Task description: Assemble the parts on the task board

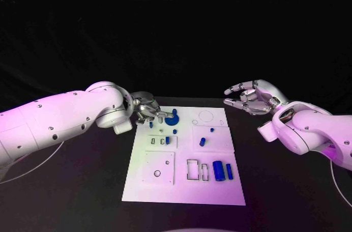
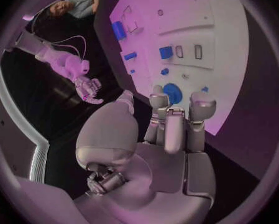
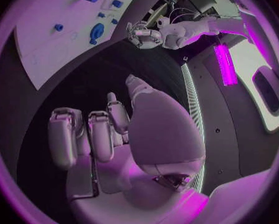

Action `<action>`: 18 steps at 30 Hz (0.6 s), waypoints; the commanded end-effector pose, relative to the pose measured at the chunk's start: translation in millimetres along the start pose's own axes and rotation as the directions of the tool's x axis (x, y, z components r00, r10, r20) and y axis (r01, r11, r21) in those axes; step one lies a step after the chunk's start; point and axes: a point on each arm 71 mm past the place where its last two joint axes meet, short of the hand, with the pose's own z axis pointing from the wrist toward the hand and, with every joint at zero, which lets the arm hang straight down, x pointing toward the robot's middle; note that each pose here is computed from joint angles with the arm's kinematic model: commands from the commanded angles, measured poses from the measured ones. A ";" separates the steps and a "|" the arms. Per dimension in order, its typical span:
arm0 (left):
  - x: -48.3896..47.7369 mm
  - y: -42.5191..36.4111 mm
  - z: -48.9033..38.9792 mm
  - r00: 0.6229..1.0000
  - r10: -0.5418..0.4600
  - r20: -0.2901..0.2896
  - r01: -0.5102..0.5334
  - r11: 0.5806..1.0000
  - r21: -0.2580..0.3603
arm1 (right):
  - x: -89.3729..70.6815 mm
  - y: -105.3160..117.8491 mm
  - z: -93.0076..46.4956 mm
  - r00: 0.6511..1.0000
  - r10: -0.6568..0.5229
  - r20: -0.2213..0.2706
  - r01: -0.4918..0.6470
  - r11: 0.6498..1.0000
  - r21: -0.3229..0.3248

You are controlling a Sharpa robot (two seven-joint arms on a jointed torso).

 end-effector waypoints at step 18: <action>18.2 -21.7 28.9 0.953 0.270 -0.140 -0.289 0.946 -0.146 | -2.6 -8.8 10.6 1.000 -0.017 0.011 0.016 1.000 0.025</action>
